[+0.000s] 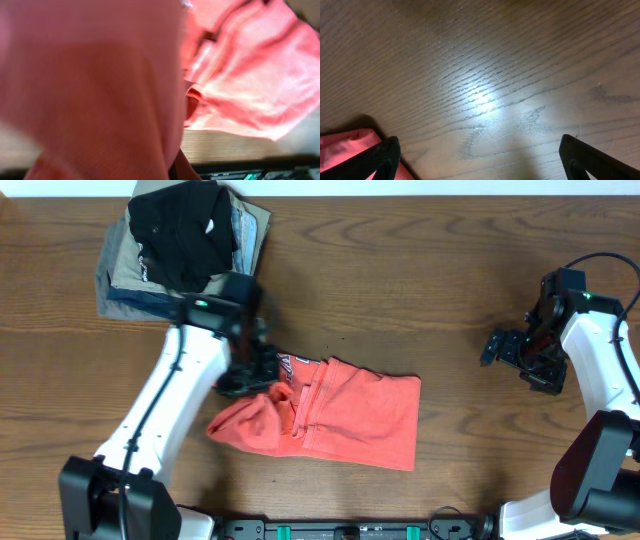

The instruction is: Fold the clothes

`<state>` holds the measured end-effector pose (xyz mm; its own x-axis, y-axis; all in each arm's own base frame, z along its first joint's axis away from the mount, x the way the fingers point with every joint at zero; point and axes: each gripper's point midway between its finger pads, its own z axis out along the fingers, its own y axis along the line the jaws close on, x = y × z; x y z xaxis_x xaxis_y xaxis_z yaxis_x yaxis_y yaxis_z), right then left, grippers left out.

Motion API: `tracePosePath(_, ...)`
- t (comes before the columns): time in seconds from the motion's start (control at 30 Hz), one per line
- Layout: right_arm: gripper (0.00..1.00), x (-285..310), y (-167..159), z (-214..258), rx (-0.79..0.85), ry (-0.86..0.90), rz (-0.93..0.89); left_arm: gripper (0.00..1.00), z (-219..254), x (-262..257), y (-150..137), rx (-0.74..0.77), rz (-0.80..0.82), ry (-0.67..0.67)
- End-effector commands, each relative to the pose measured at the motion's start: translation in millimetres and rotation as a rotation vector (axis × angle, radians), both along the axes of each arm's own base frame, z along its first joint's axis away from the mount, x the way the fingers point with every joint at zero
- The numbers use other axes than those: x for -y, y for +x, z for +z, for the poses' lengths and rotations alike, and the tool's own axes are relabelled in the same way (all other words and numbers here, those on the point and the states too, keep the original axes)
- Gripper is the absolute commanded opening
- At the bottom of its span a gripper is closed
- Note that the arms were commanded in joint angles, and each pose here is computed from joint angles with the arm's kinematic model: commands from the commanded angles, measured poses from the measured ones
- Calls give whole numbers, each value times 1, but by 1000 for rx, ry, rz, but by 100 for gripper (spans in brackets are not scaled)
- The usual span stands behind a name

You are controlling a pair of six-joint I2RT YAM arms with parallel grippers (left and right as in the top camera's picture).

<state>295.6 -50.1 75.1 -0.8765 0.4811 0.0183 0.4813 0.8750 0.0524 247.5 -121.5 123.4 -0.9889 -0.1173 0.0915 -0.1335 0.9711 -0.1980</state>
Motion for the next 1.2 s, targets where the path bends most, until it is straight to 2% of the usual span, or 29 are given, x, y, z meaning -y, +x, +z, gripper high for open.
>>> tracePosePath(0.0, 99, 1, 3, 3, 14, 1, -1, 6, 10, 31, -2, 46, -42, -37)
tracePosePath(0.13, 99, 1, 3, 3, 14, 1, -1, 6, 8, 70, -6, 103, -143, -76)
tracePosePath(0.43, 99, 1, 3, 3, 14, 1, -1, 6, 4, 136, -21, 148, -213, -151)
tracePosePath(1.17, 99, 1, 3, 3, 14, 1, -1, 7, -31, 221, -42, 167, -285, -227)
